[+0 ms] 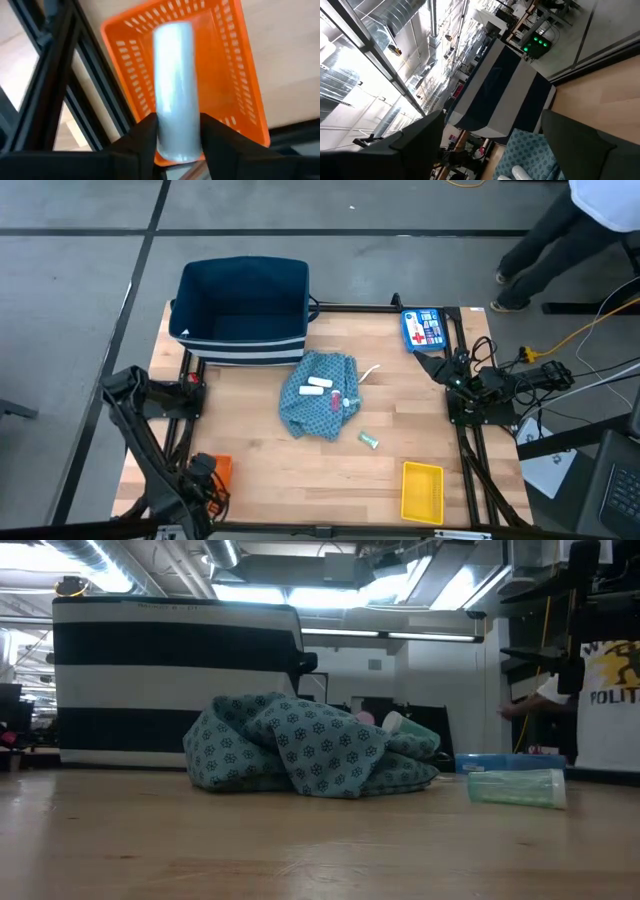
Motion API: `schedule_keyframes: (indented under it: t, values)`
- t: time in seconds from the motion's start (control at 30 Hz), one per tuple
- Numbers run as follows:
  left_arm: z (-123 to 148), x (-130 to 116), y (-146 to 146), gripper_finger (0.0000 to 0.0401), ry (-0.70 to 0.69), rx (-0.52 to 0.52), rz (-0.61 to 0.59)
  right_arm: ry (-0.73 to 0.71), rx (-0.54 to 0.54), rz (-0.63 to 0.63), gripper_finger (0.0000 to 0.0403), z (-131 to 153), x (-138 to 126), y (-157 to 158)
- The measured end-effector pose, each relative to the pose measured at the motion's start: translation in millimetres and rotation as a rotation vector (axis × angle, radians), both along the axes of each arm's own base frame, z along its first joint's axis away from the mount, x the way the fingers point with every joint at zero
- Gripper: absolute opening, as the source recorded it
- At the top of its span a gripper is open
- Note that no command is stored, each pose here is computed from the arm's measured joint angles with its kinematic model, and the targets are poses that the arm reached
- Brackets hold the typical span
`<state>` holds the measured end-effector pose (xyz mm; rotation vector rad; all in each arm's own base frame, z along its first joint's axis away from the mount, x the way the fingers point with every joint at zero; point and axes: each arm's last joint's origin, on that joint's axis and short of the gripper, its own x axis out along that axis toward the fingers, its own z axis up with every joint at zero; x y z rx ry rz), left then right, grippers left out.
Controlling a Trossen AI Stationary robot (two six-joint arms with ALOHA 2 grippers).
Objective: Pick & Place Medicine items
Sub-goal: Put the bottom white rolled gauze into the orange bin
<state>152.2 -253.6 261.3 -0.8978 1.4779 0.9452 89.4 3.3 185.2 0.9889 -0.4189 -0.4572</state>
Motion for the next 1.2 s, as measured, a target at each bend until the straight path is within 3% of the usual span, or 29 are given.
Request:
schedule_keyframes:
  t: [0.33, 0.6, 0.73, 0.97, 1.2]
  values:
    - [1.4, 7.2, 3.4, 0.0188, -0.033, -0.006, 0.037, -0.005, 0.007, 0.002, 0.0334, 0.0, 0.0, 0.0]
    - [31.4, 33.1, 49.0, 0.0188, -0.33, 0.108, 0.004, -0.012, 0.018, 0.003, 0.0334, 0.0, 0.0, 0.0]
    - [50.2, 51.6, 87.3, 0.0185, -0.45, 0.197, -0.115, -0.012, 0.019, 0.003, 0.0334, 0.0, 0.0, 0.0]
    - [63.1, 88.6, 161.5, 0.0191, -0.457, 0.35, -0.337, -0.012, 0.023, -0.013, 0.0334, -0.1, -0.3, -0.4]
    - [60.9, 135.1, 219.8, 0.0192, -0.539, 0.393, -0.544, -0.013, 0.024, -0.015, 0.0334, -0.1, -0.3, -0.4]
